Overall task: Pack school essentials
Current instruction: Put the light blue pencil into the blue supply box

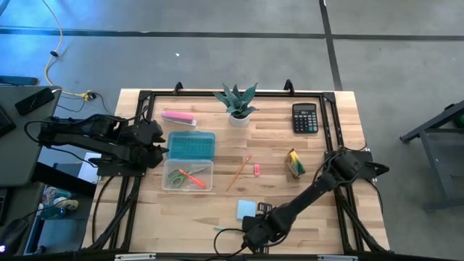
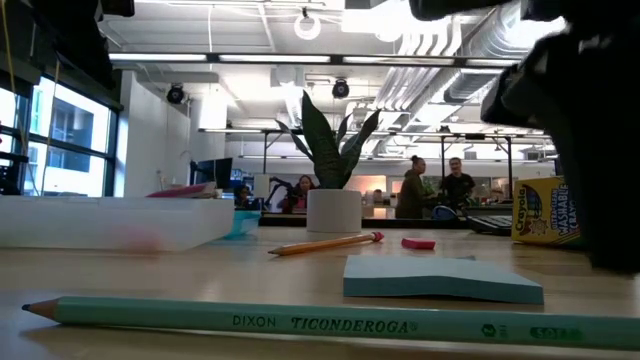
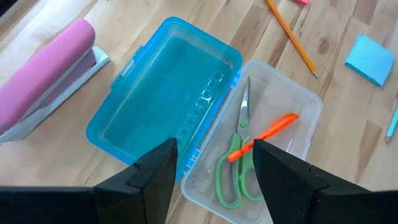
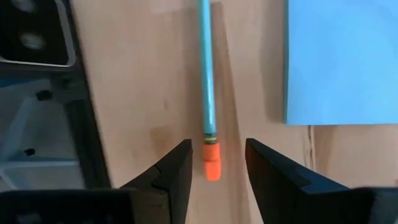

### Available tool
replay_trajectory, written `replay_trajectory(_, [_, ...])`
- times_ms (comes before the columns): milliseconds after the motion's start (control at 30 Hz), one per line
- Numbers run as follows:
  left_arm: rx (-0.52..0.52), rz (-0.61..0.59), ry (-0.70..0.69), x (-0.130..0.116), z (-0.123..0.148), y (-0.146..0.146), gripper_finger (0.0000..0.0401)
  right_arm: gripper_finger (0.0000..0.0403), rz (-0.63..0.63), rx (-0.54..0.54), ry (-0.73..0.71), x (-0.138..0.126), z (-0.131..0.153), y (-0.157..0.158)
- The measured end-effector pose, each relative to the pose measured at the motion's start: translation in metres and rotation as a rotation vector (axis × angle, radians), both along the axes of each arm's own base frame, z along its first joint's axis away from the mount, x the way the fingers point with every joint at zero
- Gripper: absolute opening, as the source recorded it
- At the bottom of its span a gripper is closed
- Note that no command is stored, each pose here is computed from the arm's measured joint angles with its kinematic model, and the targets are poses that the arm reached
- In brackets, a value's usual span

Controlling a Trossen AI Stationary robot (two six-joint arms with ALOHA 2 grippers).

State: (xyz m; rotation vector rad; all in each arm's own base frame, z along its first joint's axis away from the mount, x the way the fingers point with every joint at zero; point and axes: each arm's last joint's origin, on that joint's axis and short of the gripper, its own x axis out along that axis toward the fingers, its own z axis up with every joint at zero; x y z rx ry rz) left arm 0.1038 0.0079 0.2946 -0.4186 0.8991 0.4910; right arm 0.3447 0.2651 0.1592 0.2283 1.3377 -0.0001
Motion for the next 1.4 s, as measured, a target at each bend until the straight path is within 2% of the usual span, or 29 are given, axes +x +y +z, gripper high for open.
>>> replay_trajectory(433, [-0.029, 0.046, -0.012, 0.000, 0.000, 0.000, 0.0197, 0.0136, -0.033, -0.029, 0.029, -0.003, -0.019, 0.009])
replay_trajectory(967, [-0.092, 0.147, -0.008, 0.006, -0.003, 0.000, 0.0197, 0.0013, -0.013, -0.090, 0.032, -0.005, -0.026, 0.008])
replay_trajectory(1400, [-0.166, 0.104, 0.042, 0.014, -0.007, -0.002, 0.0197, 0.0006, -0.024, -0.084, 0.001, -0.008, -0.022, 0.014])
